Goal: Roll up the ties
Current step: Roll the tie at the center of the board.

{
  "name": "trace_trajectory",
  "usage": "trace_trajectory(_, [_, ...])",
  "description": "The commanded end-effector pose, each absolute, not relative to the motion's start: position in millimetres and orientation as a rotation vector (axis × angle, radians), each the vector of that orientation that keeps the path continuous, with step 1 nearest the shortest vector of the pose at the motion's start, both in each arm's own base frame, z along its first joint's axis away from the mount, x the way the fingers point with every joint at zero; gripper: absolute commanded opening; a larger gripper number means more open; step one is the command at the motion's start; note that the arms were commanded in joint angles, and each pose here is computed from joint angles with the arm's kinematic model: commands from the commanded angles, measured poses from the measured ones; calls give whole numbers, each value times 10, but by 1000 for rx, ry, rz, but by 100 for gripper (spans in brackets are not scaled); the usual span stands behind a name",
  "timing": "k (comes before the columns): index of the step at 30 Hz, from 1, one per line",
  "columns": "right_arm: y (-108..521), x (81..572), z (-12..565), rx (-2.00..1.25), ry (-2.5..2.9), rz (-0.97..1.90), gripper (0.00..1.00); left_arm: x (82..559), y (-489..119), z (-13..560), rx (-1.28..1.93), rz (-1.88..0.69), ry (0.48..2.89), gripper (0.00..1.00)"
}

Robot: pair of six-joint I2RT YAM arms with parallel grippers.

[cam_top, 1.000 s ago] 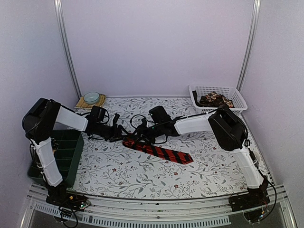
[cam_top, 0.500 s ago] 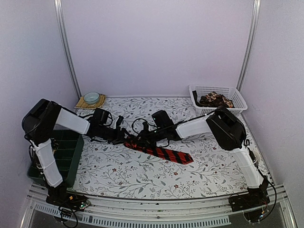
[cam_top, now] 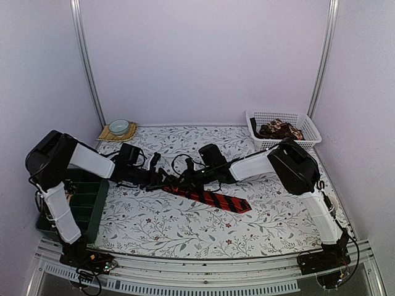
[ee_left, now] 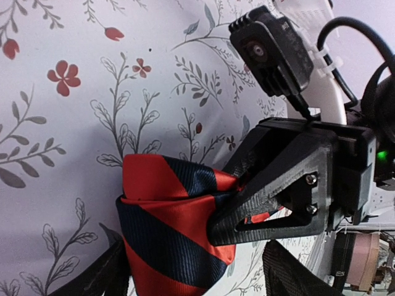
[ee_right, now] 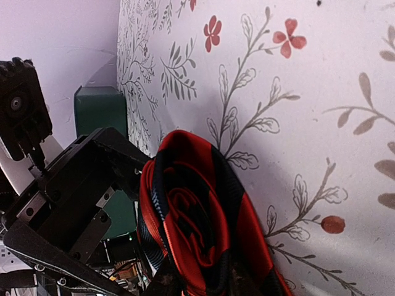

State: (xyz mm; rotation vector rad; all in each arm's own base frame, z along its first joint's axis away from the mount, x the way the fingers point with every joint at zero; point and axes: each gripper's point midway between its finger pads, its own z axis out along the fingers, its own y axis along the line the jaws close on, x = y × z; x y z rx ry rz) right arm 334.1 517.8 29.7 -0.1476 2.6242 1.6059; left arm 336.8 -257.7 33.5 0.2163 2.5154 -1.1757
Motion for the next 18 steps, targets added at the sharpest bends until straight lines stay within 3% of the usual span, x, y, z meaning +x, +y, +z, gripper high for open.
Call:
trace_trajectory(1, [4887, 3123, -558, -37, 2880, 1429, 20, 3277, -2542, 142, 167, -1241, 2546, 73])
trace_trajectory(12, [4833, 3090, -691, -37, 2900, 1433, 19, 3114, -2532, -228, 97, -1334, 2646, 68])
trace_trajectory(18, [4834, 3087, -714, -46, 2902, 1433, 19, 2987, -2529, -434, 51, -1375, 2708, 55])
